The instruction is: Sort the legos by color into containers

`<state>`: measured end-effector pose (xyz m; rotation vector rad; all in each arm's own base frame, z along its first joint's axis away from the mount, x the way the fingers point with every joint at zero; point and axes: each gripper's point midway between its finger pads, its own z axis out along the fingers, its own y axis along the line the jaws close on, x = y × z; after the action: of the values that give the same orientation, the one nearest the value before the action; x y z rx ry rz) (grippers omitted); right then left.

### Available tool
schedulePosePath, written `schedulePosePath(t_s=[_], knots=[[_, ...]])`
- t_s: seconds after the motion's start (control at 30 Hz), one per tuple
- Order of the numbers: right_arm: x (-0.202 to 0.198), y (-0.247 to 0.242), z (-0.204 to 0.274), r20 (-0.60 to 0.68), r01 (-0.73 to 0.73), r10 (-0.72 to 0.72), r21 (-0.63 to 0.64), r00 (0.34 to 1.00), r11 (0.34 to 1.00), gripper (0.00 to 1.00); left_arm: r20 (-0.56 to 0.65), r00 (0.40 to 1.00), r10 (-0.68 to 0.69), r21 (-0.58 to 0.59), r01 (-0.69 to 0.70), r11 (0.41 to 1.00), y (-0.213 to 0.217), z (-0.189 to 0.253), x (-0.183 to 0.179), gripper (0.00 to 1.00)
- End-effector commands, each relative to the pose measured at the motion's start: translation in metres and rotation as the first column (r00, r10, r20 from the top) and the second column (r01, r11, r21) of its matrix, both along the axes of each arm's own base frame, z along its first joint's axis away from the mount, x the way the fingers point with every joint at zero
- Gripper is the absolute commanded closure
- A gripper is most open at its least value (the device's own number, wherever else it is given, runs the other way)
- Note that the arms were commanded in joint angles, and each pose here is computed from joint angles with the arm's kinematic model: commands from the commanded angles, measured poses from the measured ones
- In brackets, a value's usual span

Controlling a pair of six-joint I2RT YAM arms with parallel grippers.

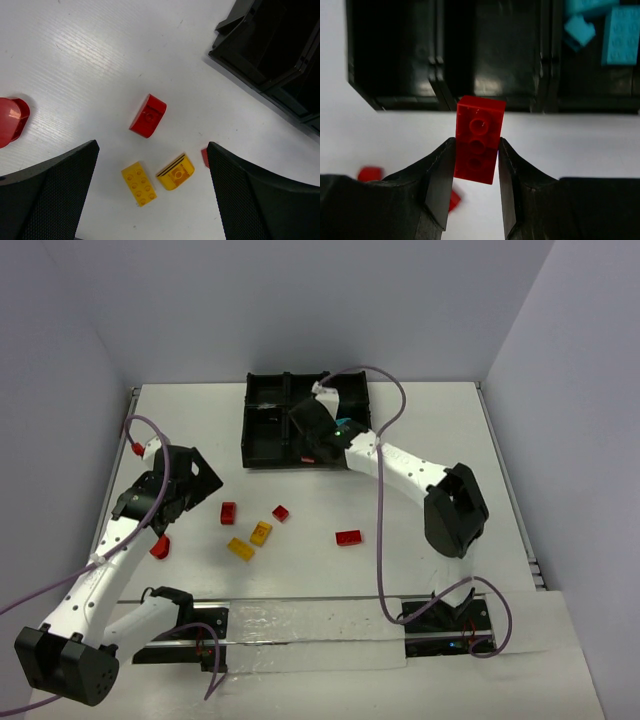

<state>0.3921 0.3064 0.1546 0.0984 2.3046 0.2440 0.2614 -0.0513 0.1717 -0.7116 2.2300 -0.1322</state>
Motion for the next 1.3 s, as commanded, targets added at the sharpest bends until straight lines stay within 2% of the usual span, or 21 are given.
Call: schedulePosePath(t_s=[0.0, 0.17, 0.33, 0.37, 0.53, 0.6, 0.7, 0.87, 0.93, 1.07, 1.23, 1.27], knots=[[0.044, -0.008, -0.009, 0.005, 0.045, -0.045, -0.066, 0.999, 0.997, 0.68, 0.043, 0.999, -0.002, -0.002, 0.002, 1.0, 0.002, 0.013, 0.004, 0.02], [0.075, 0.002, -0.008, 0.015, 0.054, -0.053, -0.049, 0.998, 0.997, 0.66, 0.043, 0.999, -0.006, 0.003, 0.006, 1.0, 0.003, 0.014, 0.002, 0.02], [0.096, 0.007, -0.018, 0.012, 0.057, -0.056, -0.054, 0.998, 0.997, 0.59, 0.039, 0.999, -0.007, 0.004, 0.007, 1.0, 0.003, 0.015, -0.001, 0.02], [0.098, 0.008, -0.019, 0.008, 0.056, -0.055, -0.058, 0.998, 0.997, 0.56, 0.038, 0.999, -0.006, 0.004, 0.006, 1.0, 0.003, 0.014, -0.001, 0.02], [0.109, 0.009, -0.02, 0.011, 0.063, -0.062, -0.072, 0.998, 0.995, 0.18, 0.047, 0.999, -0.007, -0.012, 0.007, 1.0, 0.003, 0.015, -0.005, 0.02], [0.109, 0.01, -0.018, 0.011, 0.057, -0.057, -0.073, 0.998, 0.996, 0.12, 0.047, 0.999, -0.007, -0.011, 0.007, 1.0, 0.003, 0.015, -0.006, 0.02], [0.105, 0.006, -0.007, 0.022, 0.057, -0.055, -0.065, 0.998, 0.996, 0.11, 0.047, 0.999, -0.003, -0.004, 0.003, 1.0, 0.005, 0.014, -0.006, 0.02], [0.081, -0.008, 0.012, 0.041, 0.056, -0.053, -0.07, 0.998, 0.996, 0.11, 0.044, 0.999, -0.008, -0.01, 0.008, 1.0, 0.003, 0.014, -0.005, 0.02], [0.064, -0.015, 0.036, 0.077, 0.055, -0.051, -0.049, 0.996, 0.997, 0.11, 0.048, 0.999, -0.009, -0.01, 0.01, 1.0, 0.002, 0.014, -0.004, 0.02], [0.015, -0.041, 0.017, 0.037, 0.063, -0.061, -0.052, 0.997, 0.997, 0.09, 0.044, 0.999, -0.01, -0.016, 0.011, 1.0, 0.001, 0.011, -0.003, 0.02], [-0.063, -0.079, -0.001, -0.024, 0.108, -0.107, 0.023, 0.994, 0.994, 0.07, 0.042, 0.999, -0.015, -0.038, 0.017, 0.999, -0.003, 0.009, -0.002, 0.02], [-0.067, -0.081, -0.002, -0.028, 0.11, -0.109, 0.026, 0.994, 0.994, 0.07, 0.042, 0.999, -0.019, -0.044, 0.021, 0.999, -0.005, 0.008, -0.001, 0.02]])
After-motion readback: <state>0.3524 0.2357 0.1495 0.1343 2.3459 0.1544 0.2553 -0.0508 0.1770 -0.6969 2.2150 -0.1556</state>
